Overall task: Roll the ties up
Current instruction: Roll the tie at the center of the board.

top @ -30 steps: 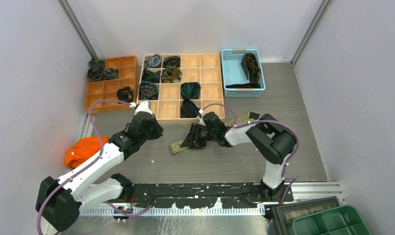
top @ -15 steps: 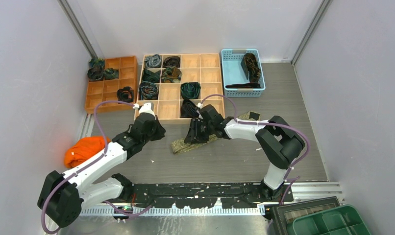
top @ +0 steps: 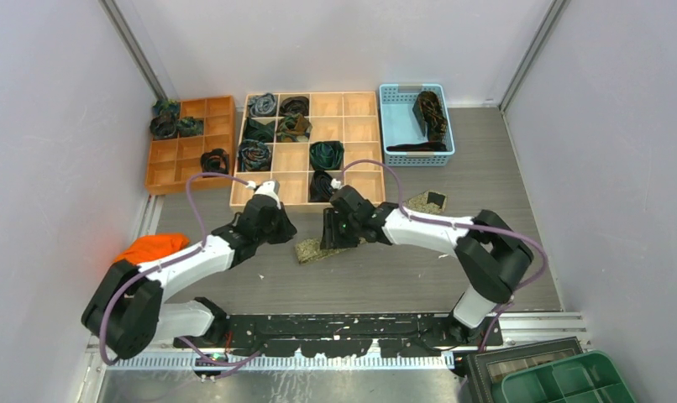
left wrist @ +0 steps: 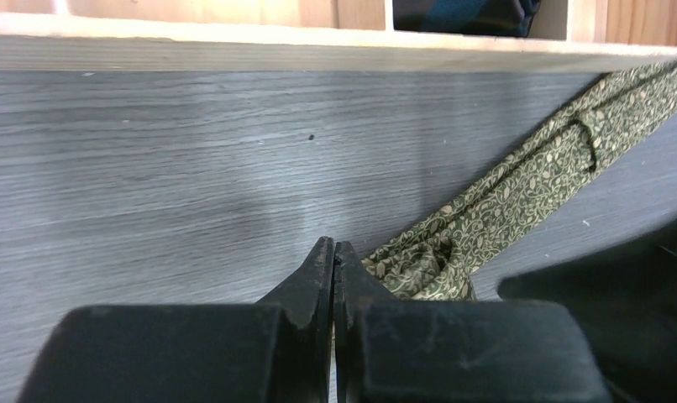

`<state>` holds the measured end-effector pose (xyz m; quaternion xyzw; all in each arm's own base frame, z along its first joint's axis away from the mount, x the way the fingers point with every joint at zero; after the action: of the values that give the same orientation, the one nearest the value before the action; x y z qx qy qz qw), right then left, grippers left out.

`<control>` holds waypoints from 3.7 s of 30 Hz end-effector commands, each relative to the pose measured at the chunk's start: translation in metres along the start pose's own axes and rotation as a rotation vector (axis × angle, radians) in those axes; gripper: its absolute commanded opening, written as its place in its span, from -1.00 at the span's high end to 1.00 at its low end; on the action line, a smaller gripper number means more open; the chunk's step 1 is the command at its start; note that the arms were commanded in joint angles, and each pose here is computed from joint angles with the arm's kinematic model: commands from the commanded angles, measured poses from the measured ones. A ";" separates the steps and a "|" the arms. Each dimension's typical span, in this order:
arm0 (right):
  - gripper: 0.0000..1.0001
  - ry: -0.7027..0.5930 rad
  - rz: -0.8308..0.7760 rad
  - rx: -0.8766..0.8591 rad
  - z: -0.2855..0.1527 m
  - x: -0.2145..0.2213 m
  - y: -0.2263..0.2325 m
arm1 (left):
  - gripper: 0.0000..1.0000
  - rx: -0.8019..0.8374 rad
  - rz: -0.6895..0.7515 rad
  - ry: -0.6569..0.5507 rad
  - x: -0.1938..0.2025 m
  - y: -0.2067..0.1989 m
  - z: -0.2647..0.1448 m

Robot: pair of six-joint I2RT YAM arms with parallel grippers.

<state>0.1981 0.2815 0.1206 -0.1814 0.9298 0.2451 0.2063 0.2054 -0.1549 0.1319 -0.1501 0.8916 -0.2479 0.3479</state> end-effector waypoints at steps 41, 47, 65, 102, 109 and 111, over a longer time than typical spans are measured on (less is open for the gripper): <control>0.98 -0.134 -0.115 0.151 0.006 0.022 0.043 | 1.00 0.011 0.019 0.132 0.011 0.004 0.049; 0.48 -0.181 -0.198 0.235 -0.046 0.020 0.053 | 1.00 -0.235 0.037 -0.113 -0.046 -0.009 0.007; -0.91 -0.115 -0.604 0.429 -0.038 -0.007 0.121 | 1.00 -0.135 -0.202 -0.631 -0.076 0.021 -0.205; -0.11 0.178 -0.511 0.510 0.063 0.014 0.074 | 1.00 -0.203 -0.140 -0.595 -0.068 0.031 -0.193; 0.24 0.085 -0.445 0.439 0.056 -0.006 0.085 | 1.00 -0.165 -0.129 -0.615 -0.074 0.025 -0.200; 0.30 0.047 -0.403 0.360 0.053 -0.015 0.093 | 1.00 -0.163 -0.124 -0.622 -0.076 0.023 -0.201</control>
<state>0.1803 0.3758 0.1066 -0.3655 0.8953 -0.0621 0.2468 0.1122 -0.0328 0.2696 -0.3015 0.7712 -0.1208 0.5475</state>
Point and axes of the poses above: each gripper's point midway between its finger pads, its own z axis out along the fingers, its own y axis along the line the jaws close on, x = y × z, the point moved 9 cm from there along -z, back along the fingers, and after that the axes turned 13 degrees about -z, right-handed, at the moved point
